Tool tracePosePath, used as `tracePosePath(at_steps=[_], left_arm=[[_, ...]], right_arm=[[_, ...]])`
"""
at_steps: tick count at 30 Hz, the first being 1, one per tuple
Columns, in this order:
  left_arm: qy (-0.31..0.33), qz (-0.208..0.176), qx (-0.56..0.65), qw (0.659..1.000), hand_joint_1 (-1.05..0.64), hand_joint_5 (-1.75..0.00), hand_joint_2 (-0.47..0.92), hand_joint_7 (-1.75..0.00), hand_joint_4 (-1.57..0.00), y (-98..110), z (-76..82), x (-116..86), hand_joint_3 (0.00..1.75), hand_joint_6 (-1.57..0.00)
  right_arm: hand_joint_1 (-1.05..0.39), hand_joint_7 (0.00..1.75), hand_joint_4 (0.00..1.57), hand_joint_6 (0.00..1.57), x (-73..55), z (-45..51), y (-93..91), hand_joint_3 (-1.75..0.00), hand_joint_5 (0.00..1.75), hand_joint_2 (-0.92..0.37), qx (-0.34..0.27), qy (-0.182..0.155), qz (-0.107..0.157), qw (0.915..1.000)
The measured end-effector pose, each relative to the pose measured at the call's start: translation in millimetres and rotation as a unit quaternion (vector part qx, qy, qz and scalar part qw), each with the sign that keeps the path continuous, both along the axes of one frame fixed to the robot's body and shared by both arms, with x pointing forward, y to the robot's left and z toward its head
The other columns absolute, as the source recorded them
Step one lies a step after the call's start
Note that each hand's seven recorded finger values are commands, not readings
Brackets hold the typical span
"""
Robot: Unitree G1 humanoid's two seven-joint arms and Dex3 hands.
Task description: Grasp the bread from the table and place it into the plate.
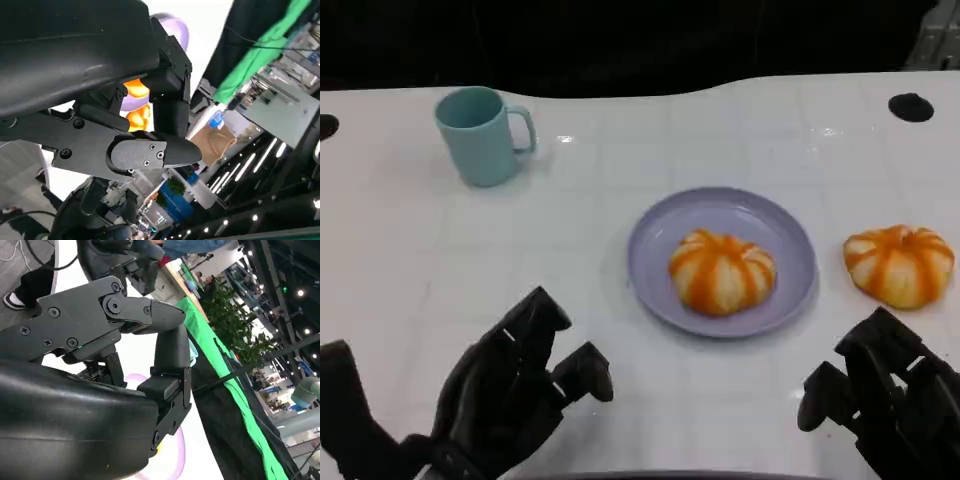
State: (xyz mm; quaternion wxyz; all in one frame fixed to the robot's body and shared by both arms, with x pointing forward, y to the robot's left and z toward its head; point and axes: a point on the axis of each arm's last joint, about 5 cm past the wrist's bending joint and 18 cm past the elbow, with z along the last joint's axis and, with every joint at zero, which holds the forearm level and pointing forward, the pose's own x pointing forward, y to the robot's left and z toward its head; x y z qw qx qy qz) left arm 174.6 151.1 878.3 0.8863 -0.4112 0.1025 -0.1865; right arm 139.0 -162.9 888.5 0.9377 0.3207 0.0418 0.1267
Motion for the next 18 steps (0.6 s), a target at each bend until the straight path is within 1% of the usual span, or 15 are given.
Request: tracePosePath(at_steps=[6, 9, 16, 18], left_arm=[[0.006, -0.005, 0.004, 1.000, -0.59, -1.75, 0.92, -1.75, -0.81, 1.2, -1.0, -1.3, 0.36, -0.60], [0.011, -0.011, 0.005, 1.000, -0.60, -1.75, 0.92, -1.75, -0.80, -0.2, -2.8, -3.4, 0.40, -0.60], [0.018, -0.011, 0.012, 1.000, -0.61, -1.75, 0.92, -1.75, -0.81, -1.6, -6.2, -7.9, 0.40, -0.60], [0.017, -0.009, 0.015, 1.000, -0.61, -1.75, 0.92, -1.75, -0.79, -1.5, -6.1, -7.8, 0.35, -0.58]], right_arm=[[-0.51, 1.57, 0.63, 0.47, 0.0, 0.1, 0.0, -0.52, 1.75, -0.80, 0.000, 0.000, 0.000, 1.0000], [-0.51, 1.57, 0.62, 0.46, 0.0, 0.3, 0.1, -0.51, 1.75, -0.80, 0.000, 0.000, 0.001, 1.0000], [-0.51, 1.56, 0.61, 0.46, -0.4, 0.1, -0.3, -0.50, 1.75, -0.81, 0.000, 0.001, 0.000, 1.0000], [-0.53, 1.58, 0.63, 0.48, -0.4, 0.0, -0.4, -0.49, 1.75, -0.80, 0.000, 0.001, 0.000, 1.0000]])
